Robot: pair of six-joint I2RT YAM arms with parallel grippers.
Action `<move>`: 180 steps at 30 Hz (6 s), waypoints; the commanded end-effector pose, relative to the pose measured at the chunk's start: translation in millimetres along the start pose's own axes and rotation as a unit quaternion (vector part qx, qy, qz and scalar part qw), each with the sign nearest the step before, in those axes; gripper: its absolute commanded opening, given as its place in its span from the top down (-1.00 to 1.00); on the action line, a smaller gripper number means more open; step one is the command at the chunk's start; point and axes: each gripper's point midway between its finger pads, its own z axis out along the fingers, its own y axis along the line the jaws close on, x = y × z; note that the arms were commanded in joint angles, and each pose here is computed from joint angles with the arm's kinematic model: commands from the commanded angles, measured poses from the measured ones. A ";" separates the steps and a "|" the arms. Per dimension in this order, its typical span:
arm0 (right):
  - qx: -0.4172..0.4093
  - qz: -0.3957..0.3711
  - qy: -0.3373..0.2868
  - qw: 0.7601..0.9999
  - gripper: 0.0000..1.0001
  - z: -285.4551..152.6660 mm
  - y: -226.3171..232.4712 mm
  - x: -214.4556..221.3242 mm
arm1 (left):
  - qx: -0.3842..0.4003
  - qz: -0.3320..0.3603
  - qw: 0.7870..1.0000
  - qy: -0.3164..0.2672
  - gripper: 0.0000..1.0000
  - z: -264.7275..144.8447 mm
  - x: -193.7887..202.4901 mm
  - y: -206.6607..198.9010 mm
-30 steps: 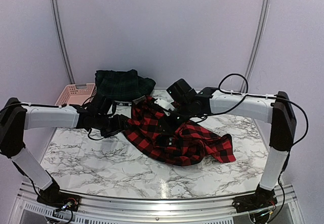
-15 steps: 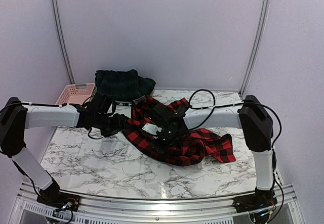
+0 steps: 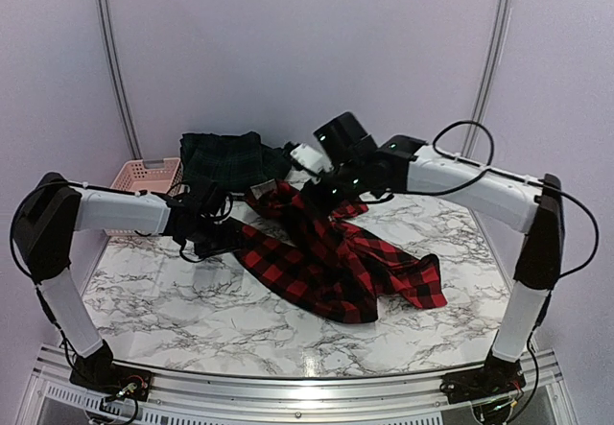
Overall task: Fold and stack the mixed laundry pile
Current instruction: Pick up the crumpled T-shirt from the center of the board, then flatten out the crumpled T-shirt at the center of the board.
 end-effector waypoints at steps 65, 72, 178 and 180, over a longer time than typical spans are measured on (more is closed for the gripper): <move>-0.288 0.087 -0.477 0.826 1.00 -362.5 -46.2 -211.7 | 0.196 0.296 0.900 -0.251 -0.98 -59.5 38.7 -158.6; -0.326 0.089 -0.496 0.800 1.00 -382.6 -34.0 -229.4 | 0.298 0.309 0.860 -0.275 -0.98 -64.3 52.6 -252.7; -0.364 0.252 -0.277 0.853 1.00 -253.5 -42.5 -32.5 | 0.081 0.164 0.871 -0.456 1.00 -350.4 -163.8 -39.5; -0.311 0.303 -0.240 0.868 1.00 -220.4 -65.6 11.3 | 0.127 0.195 0.871 -0.433 1.00 -335.9 -175.1 -78.5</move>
